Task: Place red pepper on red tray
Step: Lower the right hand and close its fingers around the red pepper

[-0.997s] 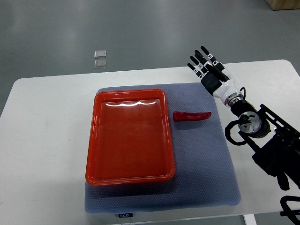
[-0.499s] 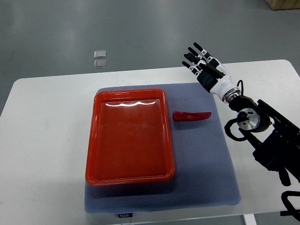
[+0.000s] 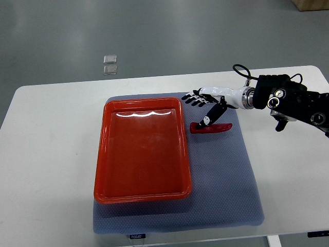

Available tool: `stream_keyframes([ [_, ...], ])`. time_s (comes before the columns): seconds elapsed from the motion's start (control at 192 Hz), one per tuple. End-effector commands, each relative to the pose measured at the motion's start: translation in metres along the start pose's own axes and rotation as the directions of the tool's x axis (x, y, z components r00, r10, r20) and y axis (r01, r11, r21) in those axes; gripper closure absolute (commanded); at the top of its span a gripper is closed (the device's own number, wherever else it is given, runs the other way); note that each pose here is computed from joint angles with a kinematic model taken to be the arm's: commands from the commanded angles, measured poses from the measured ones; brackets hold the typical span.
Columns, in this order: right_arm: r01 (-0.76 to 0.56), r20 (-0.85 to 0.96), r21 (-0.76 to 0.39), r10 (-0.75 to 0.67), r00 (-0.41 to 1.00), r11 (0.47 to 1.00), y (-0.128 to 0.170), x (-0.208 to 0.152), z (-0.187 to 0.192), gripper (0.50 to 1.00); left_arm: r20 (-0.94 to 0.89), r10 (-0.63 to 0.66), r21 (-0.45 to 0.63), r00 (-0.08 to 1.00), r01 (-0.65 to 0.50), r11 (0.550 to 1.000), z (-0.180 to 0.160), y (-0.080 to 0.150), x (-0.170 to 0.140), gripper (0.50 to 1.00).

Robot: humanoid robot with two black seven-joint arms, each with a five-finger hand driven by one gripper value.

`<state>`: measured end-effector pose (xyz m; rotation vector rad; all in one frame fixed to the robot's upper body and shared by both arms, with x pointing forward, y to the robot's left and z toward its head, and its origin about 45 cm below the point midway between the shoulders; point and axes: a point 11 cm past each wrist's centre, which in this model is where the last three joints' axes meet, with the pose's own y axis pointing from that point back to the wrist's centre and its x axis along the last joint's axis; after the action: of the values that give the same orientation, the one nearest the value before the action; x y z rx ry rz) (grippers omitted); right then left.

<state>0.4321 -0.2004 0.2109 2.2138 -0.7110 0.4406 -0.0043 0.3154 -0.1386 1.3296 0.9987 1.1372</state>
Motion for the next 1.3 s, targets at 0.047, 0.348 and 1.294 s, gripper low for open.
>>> stream_keyframes([
  [0.047,-0.019,-0.149,-0.071,0.008,0.989,0.997,0.010,0.004,0.014,0.591,0.002,-0.002,-0.001,1.000,0.002,1.000,0.001,0.000,0.000,0.500],
  [0.348,-0.026,-0.195,-0.095,0.007,0.981,0.995,0.012,-0.007,0.026,0.595,0.002,-0.002,-0.001,1.000,0.002,1.000,0.001,0.000,0.000,0.500],
  [1.294,-0.045,-0.181,-0.097,0.027,0.983,0.994,-0.006,-0.029,0.034,0.689,0.000,0.001,-0.001,1.000,-0.001,1.000,0.001,0.000,0.000,0.500],
])
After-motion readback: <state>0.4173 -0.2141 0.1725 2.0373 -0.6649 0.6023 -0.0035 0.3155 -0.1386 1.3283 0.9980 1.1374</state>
